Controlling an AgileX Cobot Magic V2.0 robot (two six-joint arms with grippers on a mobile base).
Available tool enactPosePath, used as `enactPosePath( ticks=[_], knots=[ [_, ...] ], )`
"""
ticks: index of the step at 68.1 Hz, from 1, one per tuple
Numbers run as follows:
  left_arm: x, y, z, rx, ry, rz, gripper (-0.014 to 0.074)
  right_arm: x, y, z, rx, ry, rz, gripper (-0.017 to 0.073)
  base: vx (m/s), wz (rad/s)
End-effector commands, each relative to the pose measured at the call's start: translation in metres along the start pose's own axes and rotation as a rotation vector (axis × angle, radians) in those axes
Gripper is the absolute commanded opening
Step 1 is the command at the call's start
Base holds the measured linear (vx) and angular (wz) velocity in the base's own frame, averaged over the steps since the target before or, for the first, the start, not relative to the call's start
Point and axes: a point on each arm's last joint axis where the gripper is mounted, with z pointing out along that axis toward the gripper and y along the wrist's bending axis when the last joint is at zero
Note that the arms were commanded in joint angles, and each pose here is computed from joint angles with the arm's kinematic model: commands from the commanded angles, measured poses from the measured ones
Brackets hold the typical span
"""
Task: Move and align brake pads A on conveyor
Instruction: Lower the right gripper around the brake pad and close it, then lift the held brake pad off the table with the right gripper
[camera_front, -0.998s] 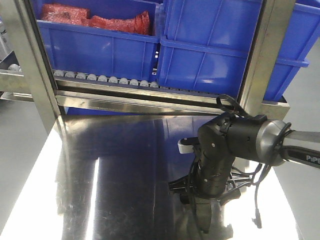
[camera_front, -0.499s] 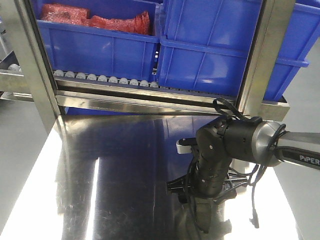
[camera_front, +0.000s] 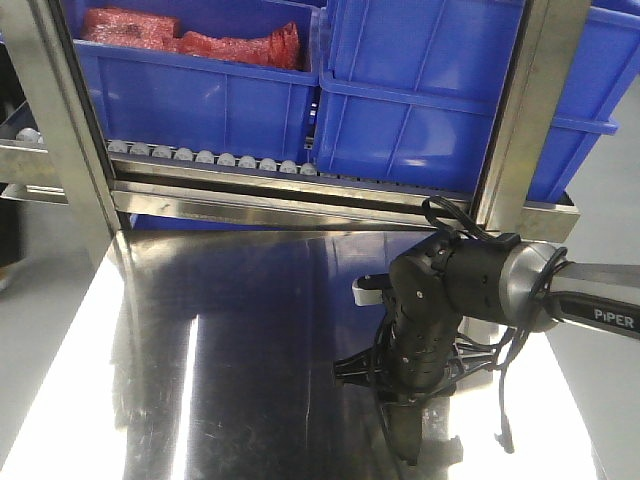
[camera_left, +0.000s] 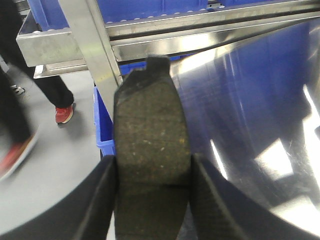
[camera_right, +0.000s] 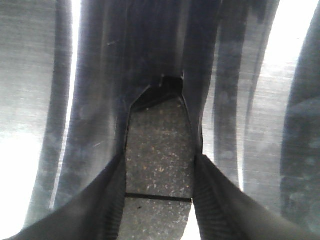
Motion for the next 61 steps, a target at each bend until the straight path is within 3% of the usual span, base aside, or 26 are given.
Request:
enactPosePath(
  ticks=[1,26,37,61],
  knots=[
    [-0.016,0.002,-0.004,-0.005,-0.11,0.01,-0.0006,-0.006,-0.004,-0.027,-0.016,-0.104,-0.013,-0.0013,0.0,0.0],
    [-0.016,0.002,-0.004,-0.005,-0.11,0.01,-0.0006,0.002,-0.019,-0.095,-0.054,-0.318,-0.037,-0.0012,0.0,0.0],
    [-0.016,0.002,-0.004,-0.005,-0.11,0.01,-0.0006,0.006,-0.046,-0.124,-0.074,-0.392,-0.018,-0.0012,0.0,0.0],
    [-0.016,0.002,-0.004,-0.005,-0.11,0.01,-0.0006,0.037,-0.126,-0.191,-0.076,-0.543,0.058,-0.0012,0.0,0.0]
  ],
)
